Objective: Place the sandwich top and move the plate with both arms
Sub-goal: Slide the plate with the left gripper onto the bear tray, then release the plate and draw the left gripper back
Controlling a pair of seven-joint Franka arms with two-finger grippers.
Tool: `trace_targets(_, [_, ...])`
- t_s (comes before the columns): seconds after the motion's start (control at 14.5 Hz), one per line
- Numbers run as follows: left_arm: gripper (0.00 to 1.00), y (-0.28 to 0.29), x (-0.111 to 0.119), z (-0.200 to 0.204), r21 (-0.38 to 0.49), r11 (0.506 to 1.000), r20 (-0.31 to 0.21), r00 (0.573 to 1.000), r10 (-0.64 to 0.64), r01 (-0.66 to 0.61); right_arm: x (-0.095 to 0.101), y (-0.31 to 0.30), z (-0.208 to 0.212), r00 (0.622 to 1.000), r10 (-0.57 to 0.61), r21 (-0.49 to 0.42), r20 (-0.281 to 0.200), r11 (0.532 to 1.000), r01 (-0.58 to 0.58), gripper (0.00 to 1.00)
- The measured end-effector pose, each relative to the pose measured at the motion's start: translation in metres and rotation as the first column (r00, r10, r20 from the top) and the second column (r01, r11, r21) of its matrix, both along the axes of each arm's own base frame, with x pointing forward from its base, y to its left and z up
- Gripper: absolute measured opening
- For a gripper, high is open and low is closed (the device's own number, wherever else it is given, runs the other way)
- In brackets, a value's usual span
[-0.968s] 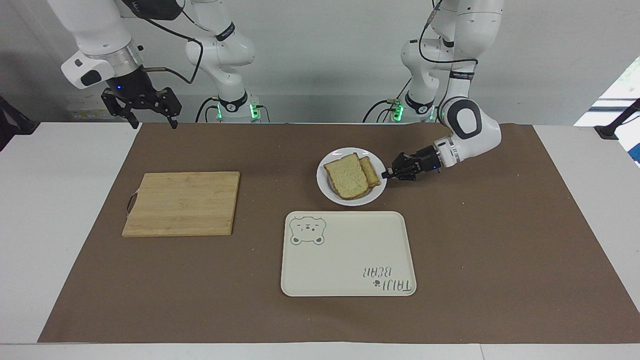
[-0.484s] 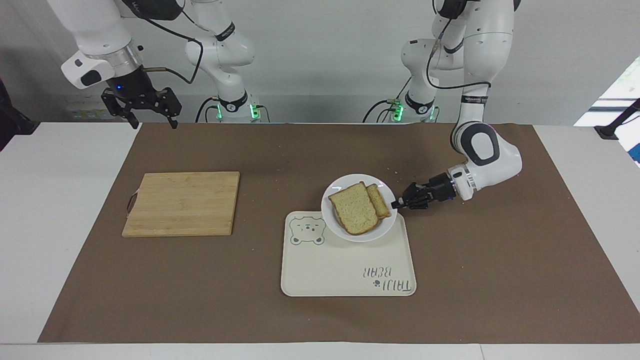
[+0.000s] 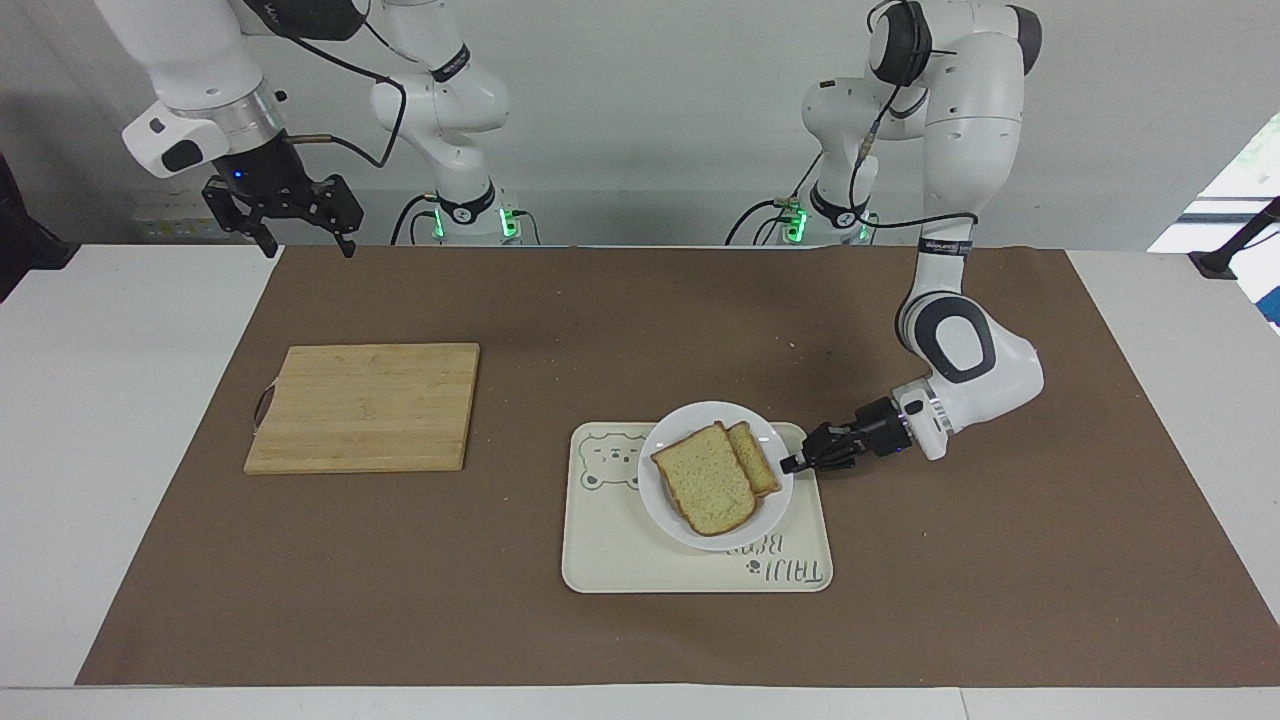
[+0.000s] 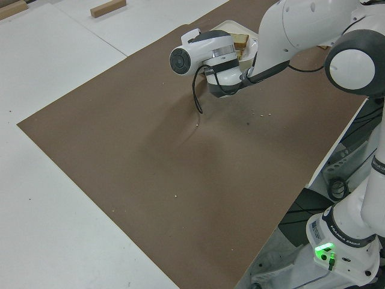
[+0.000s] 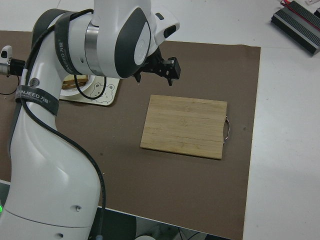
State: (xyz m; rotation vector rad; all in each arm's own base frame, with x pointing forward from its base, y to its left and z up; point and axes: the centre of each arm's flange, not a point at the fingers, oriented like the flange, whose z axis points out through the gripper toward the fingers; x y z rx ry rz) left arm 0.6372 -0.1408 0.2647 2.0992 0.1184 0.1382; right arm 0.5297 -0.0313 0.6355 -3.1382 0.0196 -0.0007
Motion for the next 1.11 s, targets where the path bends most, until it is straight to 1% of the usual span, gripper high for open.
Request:
trace_targets(0.14, [0.04, -0.010, 0.004, -0.001, 0.009, 1.000, 0.010, 1.000, 0.003, -0.003, 0.000, 0.000, 0.000, 1.000, 0.000, 0.000, 0.000, 1.000, 0.000, 1.00])
trace_targets(0.28, [0.05, -0.016, 0.005, 0.002, 0.041, 0.999, 0.025, 0.999, -0.035, 0.034, 0.000, 0.000, 0.000, 1.000, 0.000, 0.000, 0.000, 1.000, 0.000, 1.00])
trace_targets(0.35, [0.11, -0.018, 0.006, 0.005, 0.074, 0.995, 0.037, 0.997, -0.065, 0.063, 0.000, 0.000, 0.000, 1.000, 0.000, 0.000, 0.000, 1.000, 0.000, 1.00])
trace_targets(0.41, [0.21, -0.017, 0.010, 0.009, 0.122, 0.989, 0.056, 0.994, -0.091, 0.084, 0.000, 0.000, 0.000, 1.000, 0.000, 0.000, 0.000, 1.000, 0.000, 1.00])
trace_targets(0.48, [0.31, -0.013, 0.015, 0.014, 0.180, 0.979, 0.079, 0.991, -0.110, 0.094, 0.000, 0.000, 0.000, 1.000, 0.000, 0.000, 0.000, 1.000, 0.000, 1.00])
trace_targets(0.55, [0.42, -0.008, 0.021, 0.023, 0.234, 0.967, 0.090, 0.989, -0.120, 0.096, 0.000, 0.000, 0.000, 1.000, 0.000, 0.000, 0.000, 1.000, 0.000, 1.00])
trace_targets(0.62, [0.55, -0.005, 0.025, 0.031, 0.278, 0.955, 0.092, 0.987, -0.131, 0.101, 0.000, 0.000, 0.000, 1.000, 0.000, 0.000, 0.000, 1.000, 0.000, 1.00])
trace_targets(0.69, [0.68, -0.003, 0.028, 0.043, 0.331, 0.937, 0.090, 0.985, -0.150, 0.113, 0.000, 0.000, 0.000, 1.000, 0.000, 0.000, 0.000, 1.000, 0.000, 1.00])
trace_targets(0.76, [0.79, -0.002, 0.029, 0.059, 0.392, 0.912, 0.087, 0.981, -0.171, 0.124, 0.000, 0.000, 0.000, 1.000, 0.000, 0.000, 0.000, 1.000, 0.000, 1.00])
trace_targets(0.83, [0.92, -0.002, 0.028, 0.078, 0.455, 0.881, 0.085, 0.978, -0.190, 0.131, 0.000, 0.000, 0.000, 1.000, -0.001, 0.000, 0.000, 1.000, 0.001, 1.00])
trace_targets(0.9, [1.00, -0.002, 0.025, 0.099, 0.516, 0.844, 0.078, 0.974, -0.214, 0.144, 0.000, 0.000, 0.000, 1.000, -0.001, 0.000, 0.000, 1.000, 0.001, 1.00])
trace_targets(1.11, [1.00, 0.013, 0.007, 0.161, 0.670, 0.710, 0.029, 0.947, -0.318, 0.218, 0.000, 0.000, 0.000, 1.000, -0.001, 0.000, 0.000, 1.000, 0.001, 1.00])
